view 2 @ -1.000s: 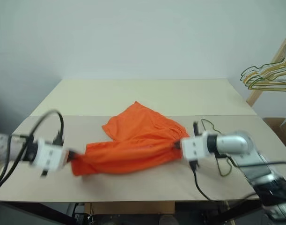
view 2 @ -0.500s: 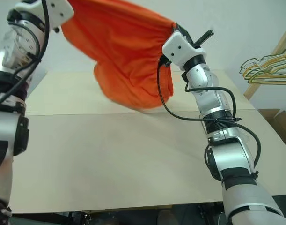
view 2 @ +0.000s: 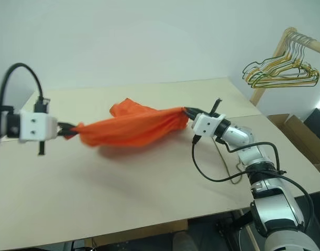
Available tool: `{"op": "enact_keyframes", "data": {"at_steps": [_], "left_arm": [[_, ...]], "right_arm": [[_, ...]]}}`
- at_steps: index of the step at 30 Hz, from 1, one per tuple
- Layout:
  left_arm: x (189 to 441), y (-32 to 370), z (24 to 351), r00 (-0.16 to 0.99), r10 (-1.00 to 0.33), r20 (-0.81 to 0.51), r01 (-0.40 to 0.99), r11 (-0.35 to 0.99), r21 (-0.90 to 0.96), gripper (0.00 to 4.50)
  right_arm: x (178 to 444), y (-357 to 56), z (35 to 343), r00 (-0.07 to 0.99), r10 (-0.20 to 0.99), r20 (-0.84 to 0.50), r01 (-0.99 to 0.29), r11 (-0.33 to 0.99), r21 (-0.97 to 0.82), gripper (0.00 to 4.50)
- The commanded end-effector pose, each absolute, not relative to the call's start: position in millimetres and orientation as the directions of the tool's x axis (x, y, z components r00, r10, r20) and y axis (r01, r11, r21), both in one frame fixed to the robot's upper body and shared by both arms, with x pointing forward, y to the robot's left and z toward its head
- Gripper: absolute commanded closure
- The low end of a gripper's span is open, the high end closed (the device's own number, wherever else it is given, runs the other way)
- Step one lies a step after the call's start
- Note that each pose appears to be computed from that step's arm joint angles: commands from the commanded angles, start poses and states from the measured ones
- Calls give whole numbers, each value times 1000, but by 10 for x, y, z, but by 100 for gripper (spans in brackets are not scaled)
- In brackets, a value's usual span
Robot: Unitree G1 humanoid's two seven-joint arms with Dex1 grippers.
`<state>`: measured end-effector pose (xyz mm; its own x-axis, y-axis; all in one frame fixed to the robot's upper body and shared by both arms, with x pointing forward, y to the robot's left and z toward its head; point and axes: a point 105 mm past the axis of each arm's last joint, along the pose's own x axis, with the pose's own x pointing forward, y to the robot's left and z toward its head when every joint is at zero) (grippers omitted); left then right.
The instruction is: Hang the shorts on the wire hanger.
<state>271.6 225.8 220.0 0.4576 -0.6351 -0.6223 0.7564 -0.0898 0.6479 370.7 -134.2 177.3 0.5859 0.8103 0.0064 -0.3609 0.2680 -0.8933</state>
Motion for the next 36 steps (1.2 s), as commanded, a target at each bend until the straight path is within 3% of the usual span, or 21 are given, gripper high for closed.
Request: {"op": "enact_keyframes", "data": {"at_steps": [1,3,8,16,17,20,26,28,29,33,36], "left_arm": [[2377,2138,2183,333,-637,-695,822,-164,545,446],[2174,2088,2025,249,-613,-749,861,-213,461,446],[1716,1918,1662,89,-581,-809,913,-277,299,446],[1503,1678,1424,79,-600,-796,921,-262,288,446],[1503,1673,1411,79,-598,-798,919,-266,290,449],[1541,1713,1394,72,-593,-802,917,-276,286,382],[1659,1828,1541,93,-630,-771,904,-272,331,192],[1613,1877,1643,41,-653,-757,908,-292,302,132],[1605,1917,1701,25,-661,-750,910,-295,290,131],[1761,2014,1965,84,-738,-670,927,-188,323,131],[2047,1965,2185,216,-833,-509,921,1,388,131]], "right_arm": [[3452,-1354,1586,452,868,-206,-446,19,-895,450],[3330,-1396,1376,396,853,-341,-479,-125,-869,450],[3122,-1513,1122,323,802,-503,-479,-320,-817,450],[2927,-1749,1011,327,741,-587,-436,-432,-789,450],[2911,-1762,1009,329,739,-588,-436,-433,-789,420],[2756,-1826,979,294,715,-634,-482,-462,-744,330],[2395,-1920,1047,251,695,-674,-569,-457,-683,121],[2331,-1952,1072,267,697,-665,-616,-407,-675,53],[2306,-1966,1095,286,705,-648,-654,-350,-670,22],[2278,-2076,1224,410,707,-577,-777,-60,-626,22],[2436,-2361,1397,674,587,-448,-727,420,-543,22]]}}
